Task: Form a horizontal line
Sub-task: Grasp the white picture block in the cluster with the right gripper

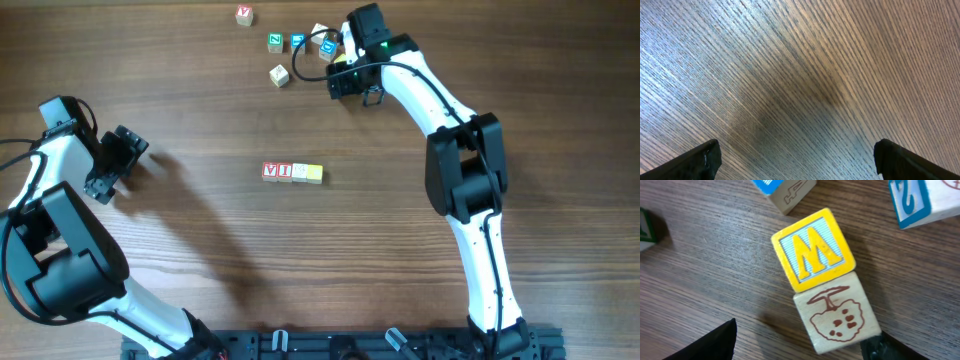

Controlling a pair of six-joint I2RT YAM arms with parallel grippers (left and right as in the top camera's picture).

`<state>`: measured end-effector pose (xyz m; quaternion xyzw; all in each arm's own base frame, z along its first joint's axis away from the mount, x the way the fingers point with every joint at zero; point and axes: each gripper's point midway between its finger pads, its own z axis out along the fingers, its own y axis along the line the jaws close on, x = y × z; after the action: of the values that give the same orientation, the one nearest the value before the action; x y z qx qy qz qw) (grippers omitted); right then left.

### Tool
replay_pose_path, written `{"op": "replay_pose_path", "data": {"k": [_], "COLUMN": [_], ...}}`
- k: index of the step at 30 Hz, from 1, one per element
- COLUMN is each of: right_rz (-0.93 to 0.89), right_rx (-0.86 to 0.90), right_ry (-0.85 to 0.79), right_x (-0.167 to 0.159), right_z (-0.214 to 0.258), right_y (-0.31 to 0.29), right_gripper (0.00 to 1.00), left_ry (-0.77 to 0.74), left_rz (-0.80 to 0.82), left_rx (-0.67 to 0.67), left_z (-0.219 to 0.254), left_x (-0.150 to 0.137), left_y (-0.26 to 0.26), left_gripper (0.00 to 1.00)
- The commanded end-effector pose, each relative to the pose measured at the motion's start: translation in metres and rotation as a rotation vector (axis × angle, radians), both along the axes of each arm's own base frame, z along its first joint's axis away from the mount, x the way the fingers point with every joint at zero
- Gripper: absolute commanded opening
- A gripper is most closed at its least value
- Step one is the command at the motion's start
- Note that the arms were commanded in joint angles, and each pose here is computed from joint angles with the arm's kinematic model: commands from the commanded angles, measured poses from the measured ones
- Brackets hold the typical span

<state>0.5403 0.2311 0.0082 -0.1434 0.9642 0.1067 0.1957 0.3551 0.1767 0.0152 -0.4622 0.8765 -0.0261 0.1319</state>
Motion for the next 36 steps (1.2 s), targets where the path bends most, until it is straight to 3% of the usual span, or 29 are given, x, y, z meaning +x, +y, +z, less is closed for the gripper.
{"op": "replay_pose_path", "data": {"k": [1, 4, 7, 10, 14, 16, 18, 19, 20, 23, 27, 30, 33, 36], "right_rz": [-0.015, 0.038, 0.068, 0.089, 0.092, 0.091, 0.09, 0.091, 0.089, 0.088, 0.089, 0.087, 0.085, 0.069], "right_rx": [-0.157, -0.145, -0.091, -0.074, -0.075, -0.068, -0.065, -0.063, -0.057, -0.049, -0.045, -0.04, -0.04, -0.044], "right_ry": [-0.073, -0.173, -0.151, -0.089, -0.082, -0.103, -0.113, -0.12, -0.138, -0.161, -0.172, -0.184, -0.175, -0.057], "right_x": [0.015, 0.034, 0.029, 0.015, 0.012, 0.014, 0.016, 0.017, 0.021, 0.026, 0.026, 0.02, 0.012, -0.016], "right_z": [-0.011, 0.0, -0.001, -0.007, -0.002, 0.011, 0.013, 0.012, 0.015, 0.018, 0.029, 0.06, 0.077, 0.068], "right_y": [-0.024, -0.016, -0.006, -0.004, -0.003, -0.002, -0.001, 0.0, 0.001, 0.003, 0.003, 0.001, -0.002, 0.0], "right_gripper": [0.86, 0.87, 0.65, 0.5, 0.39, 0.38, 0.6, 0.64, 0.63, 0.4, 0.36, 0.26, 0.26, 0.26], "left_ry": [0.009, 0.009, 0.009, 0.009, 0.009, 0.009, 0.009, 0.009, 0.009, 0.009, 0.009, 0.009, 0.009, 0.009], "left_rz": [0.01, 0.01, 0.01, 0.01, 0.01, 0.01, 0.01, 0.01, 0.01, 0.01, 0.01, 0.01, 0.01, 0.01], "left_rx": [-0.012, -0.012, -0.012, -0.012, -0.012, -0.012, -0.012, -0.012, -0.012, -0.012, -0.012, -0.012, -0.012, -0.012], "left_z": [-0.005, -0.005, -0.005, -0.005, -0.005, -0.005, -0.005, -0.005, -0.005, -0.005, -0.005, -0.005, -0.005, -0.005], "left_x": [-0.002, -0.002, -0.002, -0.002, -0.002, -0.002, -0.002, -0.002, -0.002, -0.002, -0.002, -0.002, -0.002, -0.002], "left_y": [0.0, 0.0, 0.0, 0.0, 0.0, 0.0, 0.0, 0.0, 0.0, 0.0, 0.0, 0.0, 0.0, 0.0], "left_gripper": [1.0, 1.0, 1.0, 1.0, 1.0, 1.0, 1.0, 1.0, 1.0, 1.0, 1.0, 1.0, 1.0, 1.0]}}
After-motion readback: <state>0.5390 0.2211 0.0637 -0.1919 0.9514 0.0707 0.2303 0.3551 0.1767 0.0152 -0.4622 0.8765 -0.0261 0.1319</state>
